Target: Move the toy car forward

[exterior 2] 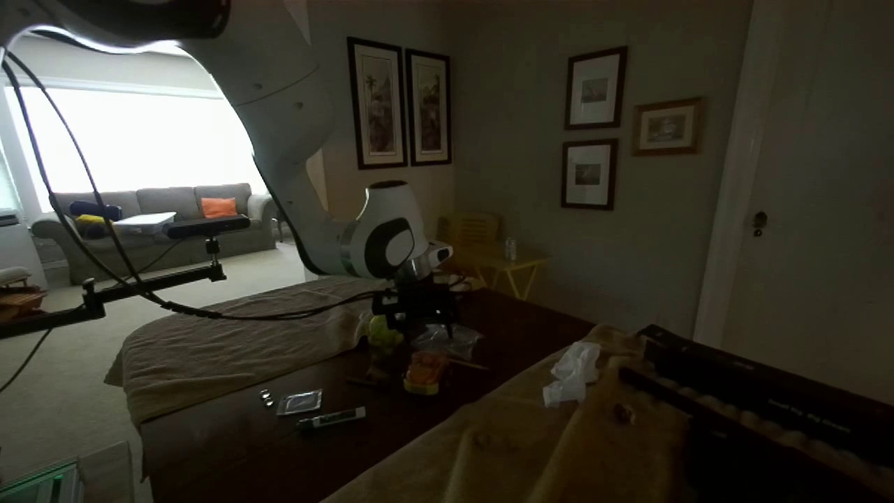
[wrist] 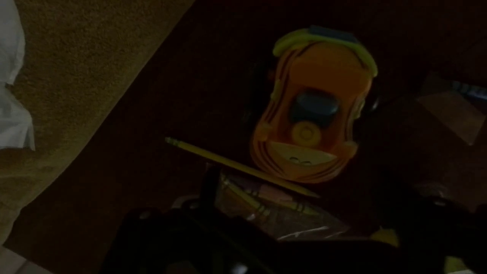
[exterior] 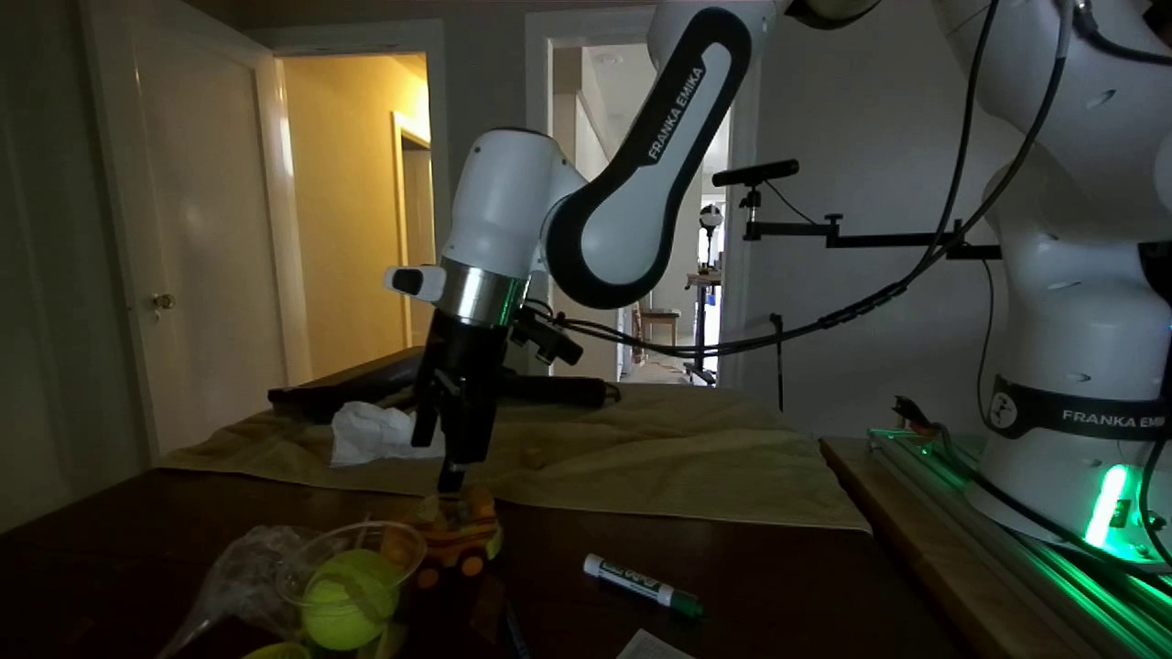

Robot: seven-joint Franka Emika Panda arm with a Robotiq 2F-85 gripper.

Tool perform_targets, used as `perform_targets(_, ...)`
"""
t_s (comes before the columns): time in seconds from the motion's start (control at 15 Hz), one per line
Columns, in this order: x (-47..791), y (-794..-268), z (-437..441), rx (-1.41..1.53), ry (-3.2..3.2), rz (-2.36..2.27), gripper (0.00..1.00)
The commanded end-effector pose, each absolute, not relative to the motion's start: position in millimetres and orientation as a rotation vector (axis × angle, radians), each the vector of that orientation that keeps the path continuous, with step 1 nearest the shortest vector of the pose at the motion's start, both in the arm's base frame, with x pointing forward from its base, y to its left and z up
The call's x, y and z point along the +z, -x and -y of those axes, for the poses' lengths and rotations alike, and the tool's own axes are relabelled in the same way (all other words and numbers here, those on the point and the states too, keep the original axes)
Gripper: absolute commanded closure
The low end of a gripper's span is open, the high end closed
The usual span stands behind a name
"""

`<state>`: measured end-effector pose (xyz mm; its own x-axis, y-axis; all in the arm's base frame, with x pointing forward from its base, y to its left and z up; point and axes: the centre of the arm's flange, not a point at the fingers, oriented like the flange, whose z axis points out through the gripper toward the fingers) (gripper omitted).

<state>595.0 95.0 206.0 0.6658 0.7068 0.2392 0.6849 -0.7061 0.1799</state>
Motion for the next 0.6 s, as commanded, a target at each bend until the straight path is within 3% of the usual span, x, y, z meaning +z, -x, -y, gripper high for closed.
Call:
perform_targets(0.0, 199.8, -604.6, -90.9, 0.471, -2.828, -1.271, 0.0)
perform_targets(0.53, 176.5, -609.7, -78.1, 0.406, -2.869, -1.302, 0.0)
